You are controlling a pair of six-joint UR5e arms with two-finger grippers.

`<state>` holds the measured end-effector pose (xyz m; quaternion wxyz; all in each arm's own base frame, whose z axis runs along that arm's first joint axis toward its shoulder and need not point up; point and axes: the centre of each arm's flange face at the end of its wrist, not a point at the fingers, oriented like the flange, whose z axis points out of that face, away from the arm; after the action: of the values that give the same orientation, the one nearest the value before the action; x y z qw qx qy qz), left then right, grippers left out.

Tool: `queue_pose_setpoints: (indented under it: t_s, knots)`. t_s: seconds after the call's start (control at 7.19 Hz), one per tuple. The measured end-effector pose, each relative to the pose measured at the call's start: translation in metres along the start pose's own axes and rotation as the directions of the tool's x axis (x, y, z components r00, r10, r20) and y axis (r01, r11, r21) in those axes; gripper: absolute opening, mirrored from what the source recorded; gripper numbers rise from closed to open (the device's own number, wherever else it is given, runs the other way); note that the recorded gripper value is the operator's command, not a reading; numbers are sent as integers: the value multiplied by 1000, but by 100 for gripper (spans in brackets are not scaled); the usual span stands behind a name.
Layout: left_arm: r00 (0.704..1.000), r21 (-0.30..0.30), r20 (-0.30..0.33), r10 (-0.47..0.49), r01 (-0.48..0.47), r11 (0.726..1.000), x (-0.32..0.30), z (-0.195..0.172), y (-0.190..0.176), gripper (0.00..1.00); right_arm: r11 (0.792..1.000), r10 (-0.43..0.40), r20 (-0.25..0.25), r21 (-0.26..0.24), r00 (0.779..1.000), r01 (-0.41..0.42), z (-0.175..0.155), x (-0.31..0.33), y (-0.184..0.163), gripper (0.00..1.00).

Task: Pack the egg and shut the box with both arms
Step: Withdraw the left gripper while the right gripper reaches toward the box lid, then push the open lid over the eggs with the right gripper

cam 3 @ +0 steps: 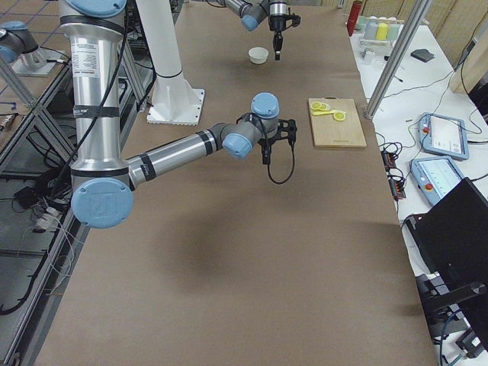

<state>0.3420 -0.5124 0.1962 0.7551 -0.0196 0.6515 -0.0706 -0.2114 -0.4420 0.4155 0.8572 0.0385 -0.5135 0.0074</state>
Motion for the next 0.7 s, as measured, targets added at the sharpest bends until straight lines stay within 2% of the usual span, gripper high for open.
queue_pose_setpoints:
  t_s: [0.14, 0.28, 0.42, 0.7]
  knots:
    - [999, -15, 8, -50, 50, 999, -27, -57, -29, 0, 1000, 17, 39, -20, 999, -16, 16, -21, 14, 0]
    - [997, -13, 6, -76, 76, 997, -46, -97, -46, 0, 999, 17, 62, -37, 998, -15, 34, -41, 28, 0]
    - [998, -8, 14, -68, 68, 998, -71, -121, -56, 0, 999, 8, 77, -46, 997, -5, 52, -66, 38, 0]
    - [999, -8, 34, -23, 23, 1000, -123, -153, -68, 0, 999, 36, 144, -26, 989, -32, 94, -171, 53, 0]
